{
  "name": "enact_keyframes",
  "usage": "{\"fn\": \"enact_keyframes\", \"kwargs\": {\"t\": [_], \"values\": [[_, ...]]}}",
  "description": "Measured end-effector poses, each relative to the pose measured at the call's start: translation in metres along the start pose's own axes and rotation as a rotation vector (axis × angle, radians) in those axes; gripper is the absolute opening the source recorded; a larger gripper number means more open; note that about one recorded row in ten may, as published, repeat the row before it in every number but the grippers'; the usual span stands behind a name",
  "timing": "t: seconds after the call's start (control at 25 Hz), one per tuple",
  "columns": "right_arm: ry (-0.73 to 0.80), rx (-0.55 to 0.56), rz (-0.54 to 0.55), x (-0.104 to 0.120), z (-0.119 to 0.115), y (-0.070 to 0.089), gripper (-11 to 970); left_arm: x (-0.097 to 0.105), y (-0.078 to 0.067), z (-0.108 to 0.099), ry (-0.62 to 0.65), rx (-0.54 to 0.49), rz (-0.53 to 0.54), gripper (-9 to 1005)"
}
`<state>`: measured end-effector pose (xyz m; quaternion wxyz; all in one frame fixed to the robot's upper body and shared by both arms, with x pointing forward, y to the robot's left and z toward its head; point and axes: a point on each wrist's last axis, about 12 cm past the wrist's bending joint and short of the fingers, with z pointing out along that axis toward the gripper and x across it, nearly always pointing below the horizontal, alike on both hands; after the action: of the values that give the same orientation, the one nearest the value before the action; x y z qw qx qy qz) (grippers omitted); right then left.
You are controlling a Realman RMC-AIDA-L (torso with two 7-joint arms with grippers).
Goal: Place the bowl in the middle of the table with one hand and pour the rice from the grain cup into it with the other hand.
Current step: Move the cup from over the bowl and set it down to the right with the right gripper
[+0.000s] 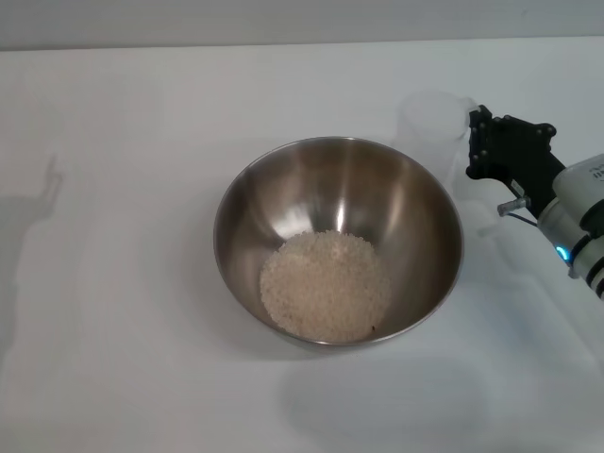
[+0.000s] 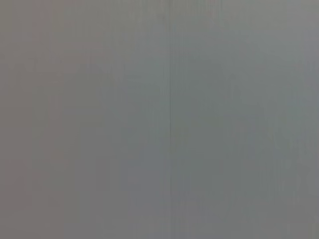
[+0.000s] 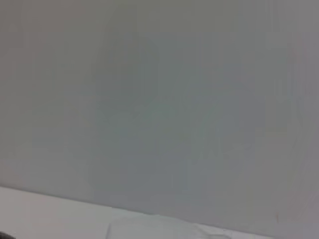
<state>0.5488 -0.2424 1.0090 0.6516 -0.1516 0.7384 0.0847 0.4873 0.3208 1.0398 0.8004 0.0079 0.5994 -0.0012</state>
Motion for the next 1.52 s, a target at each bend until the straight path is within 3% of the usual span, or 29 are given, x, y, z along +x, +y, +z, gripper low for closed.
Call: {"fn": "enact_keyframes", "kwargs": {"t": [0.48,1.12,1.52], "values": [[0.044,-0.042,-0.025,0.003,0.005,0.007,-1,0.000,0.000,0.000,0.000,0.000,0.000,806],[0.041,-0.058,-0.011,0.003,0.004,0.014,168,-0.001,0.000,0.002,-0.004,0.003,0.001,806],[0.039,-0.049,0.020,0.011,-0.009,0.017,304,0.000,0.001,0.001,0.003,0.002,0.004,806]]}}
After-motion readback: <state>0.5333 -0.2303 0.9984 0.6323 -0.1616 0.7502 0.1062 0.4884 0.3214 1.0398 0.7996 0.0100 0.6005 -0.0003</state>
